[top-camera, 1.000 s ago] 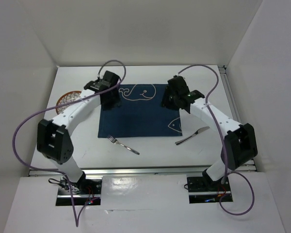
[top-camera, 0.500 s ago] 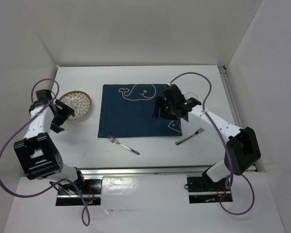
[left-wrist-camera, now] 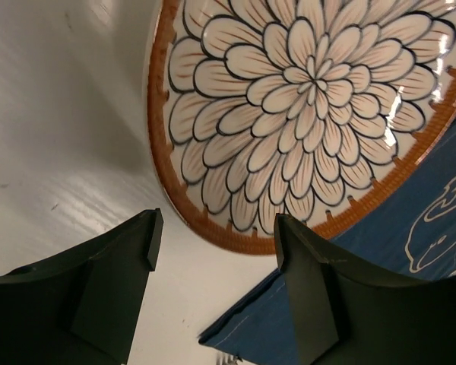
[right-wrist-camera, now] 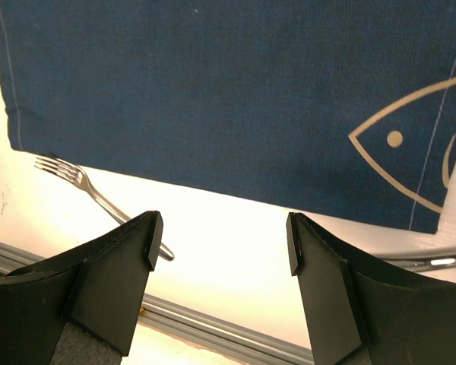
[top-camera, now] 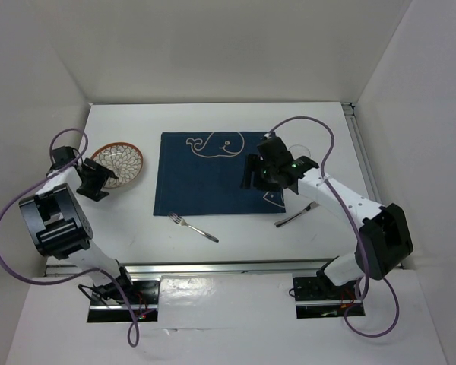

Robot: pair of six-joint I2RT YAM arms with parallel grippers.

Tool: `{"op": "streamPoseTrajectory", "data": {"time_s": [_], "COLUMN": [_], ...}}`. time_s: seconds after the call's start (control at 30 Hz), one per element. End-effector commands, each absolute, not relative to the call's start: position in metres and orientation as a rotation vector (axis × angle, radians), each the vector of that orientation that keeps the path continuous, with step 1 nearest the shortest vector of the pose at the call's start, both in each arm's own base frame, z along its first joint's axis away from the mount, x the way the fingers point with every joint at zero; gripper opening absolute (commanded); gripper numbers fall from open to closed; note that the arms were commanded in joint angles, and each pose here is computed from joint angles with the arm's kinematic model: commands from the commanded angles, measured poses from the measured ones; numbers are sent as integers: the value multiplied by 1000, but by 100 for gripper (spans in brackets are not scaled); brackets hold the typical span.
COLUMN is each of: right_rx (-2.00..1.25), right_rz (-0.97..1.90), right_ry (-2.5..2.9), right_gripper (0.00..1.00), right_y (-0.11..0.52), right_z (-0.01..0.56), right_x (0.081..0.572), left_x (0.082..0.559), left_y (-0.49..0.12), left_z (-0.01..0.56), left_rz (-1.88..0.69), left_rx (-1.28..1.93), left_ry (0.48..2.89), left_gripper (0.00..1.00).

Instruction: Set the dinner table for one person

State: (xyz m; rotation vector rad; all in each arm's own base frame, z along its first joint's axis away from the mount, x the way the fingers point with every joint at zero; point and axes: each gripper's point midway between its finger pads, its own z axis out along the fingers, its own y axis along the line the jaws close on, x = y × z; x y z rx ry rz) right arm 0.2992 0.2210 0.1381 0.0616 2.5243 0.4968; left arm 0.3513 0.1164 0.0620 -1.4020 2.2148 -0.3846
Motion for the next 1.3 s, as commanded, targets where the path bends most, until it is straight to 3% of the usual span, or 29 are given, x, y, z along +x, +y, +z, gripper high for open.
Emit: {"op": "streamPoseTrajectory", "data": {"time_s": [0.0, 0.2, 0.27, 0.37, 0.4, 0.47, 0.53, 0.87, 0.97, 1.1, 1.27], "right_rx": [49, 57, 57, 61, 61, 61, 61, 71, 87, 136, 190], "right_rz": [510, 484, 479, 475, 469, 468, 468, 454, 417, 374, 387], "right_ry": [2506, 2508, 2517, 2503, 2513, 2513, 2513, 2489, 2473, 2451, 2397], "right_gripper": [78, 78, 78, 78, 78, 78, 78, 78, 78, 78, 78], "right_y": [218, 213, 212, 212, 211, 211, 211, 205, 196, 184, 166], "right_z": [148, 148, 147, 151, 149, 149, 149, 161, 166, 172, 190], "right_x": [293, 291, 289, 292, 291, 291, 291, 288, 287, 283, 280], "left_x": [368, 372, 370, 374, 380, 382, 385, 405, 405, 401, 404], "left_y": [119, 125, 124, 127, 126, 124, 122, 65, 16, -78, -147], "left_z": [52, 41, 33, 36, 42, 45, 52, 180, 221, 224, 202], "left_rz": [-443, -422, -425, -413, -417, -407, -407, -547, -604, -744, -838], "left_rx": [-1428, -1468, -1495, -1488, -1465, -1463, -1443, -1027, -820, -553, -429], "left_ry": [2182, 2173, 2184, 2172, 2169, 2181, 2195, 2096, 2109, 2247, 2317], "left_gripper": [77, 74, 67, 46, 29, 12, 0, 0, 0, 0, 0]}}
